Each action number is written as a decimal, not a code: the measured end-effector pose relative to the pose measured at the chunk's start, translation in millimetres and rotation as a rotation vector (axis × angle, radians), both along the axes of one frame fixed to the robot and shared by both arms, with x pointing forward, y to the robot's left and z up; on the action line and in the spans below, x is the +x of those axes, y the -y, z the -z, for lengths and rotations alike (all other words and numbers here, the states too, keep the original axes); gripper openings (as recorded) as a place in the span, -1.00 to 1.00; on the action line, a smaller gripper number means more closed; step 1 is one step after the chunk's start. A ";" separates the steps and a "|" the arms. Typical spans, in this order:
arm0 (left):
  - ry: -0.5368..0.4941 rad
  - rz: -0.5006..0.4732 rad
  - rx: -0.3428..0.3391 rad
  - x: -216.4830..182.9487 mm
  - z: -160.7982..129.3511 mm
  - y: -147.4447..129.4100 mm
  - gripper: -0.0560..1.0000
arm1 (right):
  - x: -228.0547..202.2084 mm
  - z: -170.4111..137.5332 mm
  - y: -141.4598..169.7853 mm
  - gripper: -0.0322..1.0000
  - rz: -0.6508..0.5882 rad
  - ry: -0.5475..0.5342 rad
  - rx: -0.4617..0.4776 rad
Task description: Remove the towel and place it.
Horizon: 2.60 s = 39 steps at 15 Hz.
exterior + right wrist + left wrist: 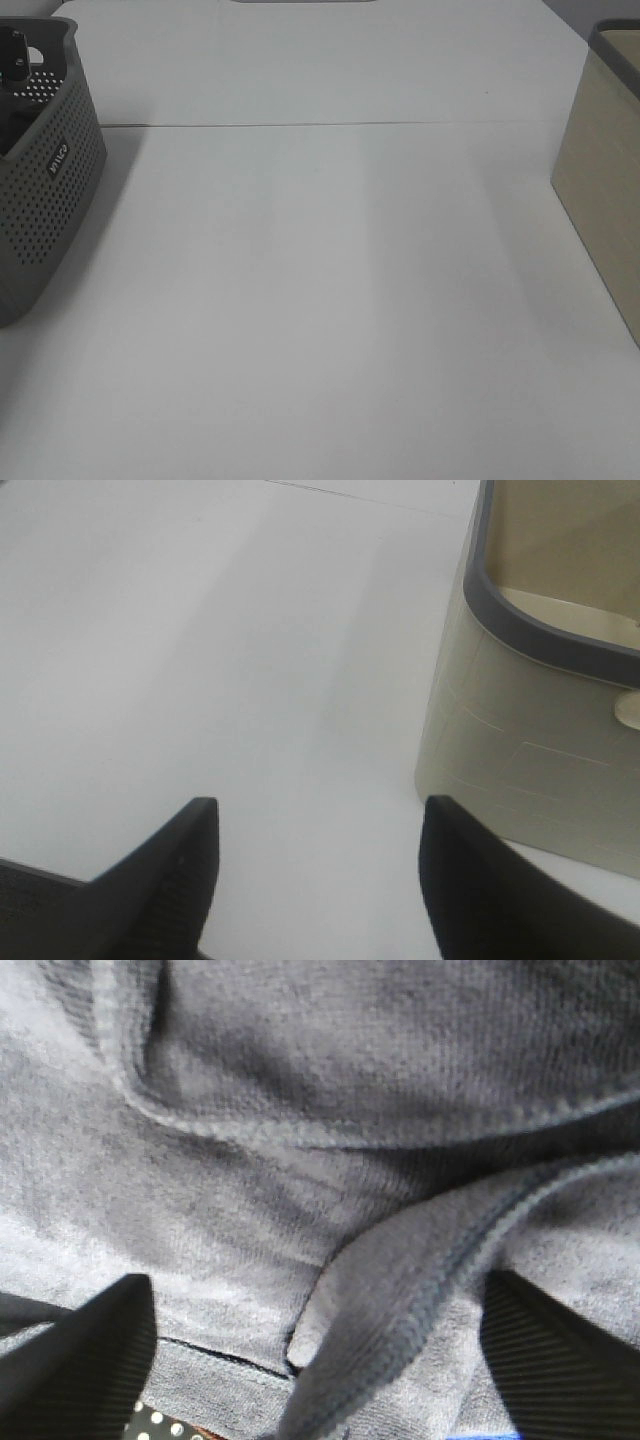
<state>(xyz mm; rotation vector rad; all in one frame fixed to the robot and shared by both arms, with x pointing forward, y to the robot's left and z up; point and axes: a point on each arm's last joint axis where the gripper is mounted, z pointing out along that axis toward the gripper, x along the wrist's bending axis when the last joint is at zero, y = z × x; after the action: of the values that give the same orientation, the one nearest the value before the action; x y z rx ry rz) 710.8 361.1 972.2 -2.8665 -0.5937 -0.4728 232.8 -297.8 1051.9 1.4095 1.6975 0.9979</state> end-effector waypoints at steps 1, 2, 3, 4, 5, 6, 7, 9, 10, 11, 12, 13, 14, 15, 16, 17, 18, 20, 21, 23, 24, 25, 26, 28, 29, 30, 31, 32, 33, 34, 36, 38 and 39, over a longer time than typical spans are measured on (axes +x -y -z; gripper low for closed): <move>-0.006 0.006 0.005 -0.4 0.0 -0.2 0.56 | 0.0 0.0 0.0 0.20 0.000 0.000 0.000; -0.017 0.012 0.010 -1.2 0.2 -0.6 0.44 | 0.0 0.0 0.0 0.20 0.000 0.000 0.000; -0.024 0.012 0.011 -1.8 0.3 -0.7 0.05 | 0.0 0.0 0.0 0.20 0.000 0.000 0.000; -0.024 0.012 0.011 -1.8 0.3 -0.7 -0.09 | 0.0 0.0 0.0 0.20 0.000 0.000 0.000; -0.024 0.004 0.009 -1.9 0.4 -0.7 -0.34 | 0.0 0.0 0.0 0.20 0.000 0.000 0.000; -0.019 -0.018 0.002 -2.0 0.4 -0.6 -0.53 | 0.0 0.0 0.0 0.20 0.000 0.000 0.000; -0.013 -0.044 -0.007 -2.0 0.4 -0.5 -0.61 | 0.0 0.0 0.0 0.20 0.000 0.000 0.000; -0.007 -0.067 -0.018 -2.0 0.5 -0.1 -0.66 | 0.0 0.0 0.0 0.20 0.000 0.000 0.000; -0.006 -0.072 -0.026 -2.0 0.7 0.5 -0.67 | 0.0 0.0 0.0 0.20 0.000 0.000 0.000; -0.007 -0.073 -0.029 -2.1 0.8 0.7 -0.74 | 0.0 0.0 0.0 0.20 0.000 0.000 0.000; -0.016 -0.076 -0.029 -3.0 1.0 0.7 -0.86 | 0.0 0.0 0.0 0.20 0.000 0.000 0.000; -0.027 -0.077 -0.025 -4.5 -0.7 0.9 -0.89 | 0.0 0.0 0.0 0.20 0.000 0.000 0.000; -0.025 -0.077 -0.016 -6.6 -7.1 0.8 -0.89 | 0.0 0.0 0.0 0.20 0.000 0.000 0.000; -0.015 -0.077 -0.012 -9.3 -18.2 2.0 -0.89 | 0.0 0.0 0.0 0.20 0.000 0.000 0.000; 0.018 -0.078 -0.009 -13.1 -35.4 2.6 -0.89 | 0.0 0.0 0.0 0.20 0.000 0.000 0.000; 0.031 -0.079 -0.009 -15.4 -43.4 2.8 -0.89 | 0.0 0.0 0.0 0.20 0.000 0.000 0.000; 0.059 -0.083 -0.007 -22.4 -63.0 3.6 -0.89 | 0.0 0.0 0.0 0.20 0.000 0.000 0.000; 0.160 -0.093 -0.051 -43.6 -115.0 8.9 -0.89 | 0.0 0.0 0.0 0.20 0.000 0.000 0.000; 0.202 -0.093 -0.076 -51.5 -132.0 11.7 -0.89 | 0.0 0.0 0.0 0.20 0.000 0.000 0.000; 0.282 -0.090 -0.114 -69.0 -164.6 16.4 -0.89 | 0.0 0.0 0.0 0.20 0.000 0.000 0.000; 0.320 -0.087 -0.135 -77.9 -179.1 18.9 -0.89 | 0.0 0.0 0.0 0.20 0.000 0.000 0.000; 0.337 -0.086 -0.150 -82.1 -185.7 20.5 -0.89 | 0.0 0.0 0.0 0.20 0.000 0.000 0.000; 0.379 -0.081 -0.181 -93.1 -201.6 24.1 -0.89 | 0.0 0.0 0.0 0.20 0.000 0.000 0.000; 0.451 -0.068 -0.247 -113.3 -228.0 31.3 -0.89 | 0.0 0.0 0.0 0.20 0.000 0.000 0.000; 0.481 -0.058 -0.261 -121.7 -238.5 35.2 -0.89 | 0.0 0.0 0.0 0.20 0.000 0.000 0.000; 0.512 -0.051 -0.279 -130.6 -249.8 41.3 -0.89 | 0.0 0.0 0.0 0.20 0.000 0.000 0.000; 0.545 -0.042 -0.298 -137.2 -260.6 50.4 -0.89 | 0.0 0.0 0.0 0.20 0.000 0.000 0.000; 0.584 -0.038 -0.316 -142.5 -272.6 59.7 -0.89 | 0.0 0.0 0.0 0.20 0.000 0.000 0.000; 0.620 -0.028 -0.339 -147.3 -284.2 71.7 -0.89 | 0.0 0.0 0.0 0.20 0.000 0.000 0.000; 0.663 -0.016 -0.375 -154.5 -299.7 88.9 -0.89 | 0.0 0.0 0.0 0.20 0.000 0.000 0.000; 0.694 0.027 -0.426 -164.7 -315.6 111.4 -0.89 | 0.0 0.0 -0.1 0.20 -0.001 0.000 0.001; 0.711 0.071 -0.479 -174.6 -325.9 133.2 -0.89 | -0.2 -3.2 -0.1 0.20 -0.001 0.023 0.005; 0.702 0.096 -0.497 -178.1 -326.8 143.4 -0.89 | -0.1 -8.1 -0.3 0.20 -0.002 0.059 0.011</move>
<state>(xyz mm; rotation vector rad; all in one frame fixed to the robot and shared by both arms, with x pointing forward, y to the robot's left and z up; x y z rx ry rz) 532.6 217.8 1299.0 -3.1440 -0.7552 -1.5818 232.8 -297.6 1060.0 1.3726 1.6528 1.0411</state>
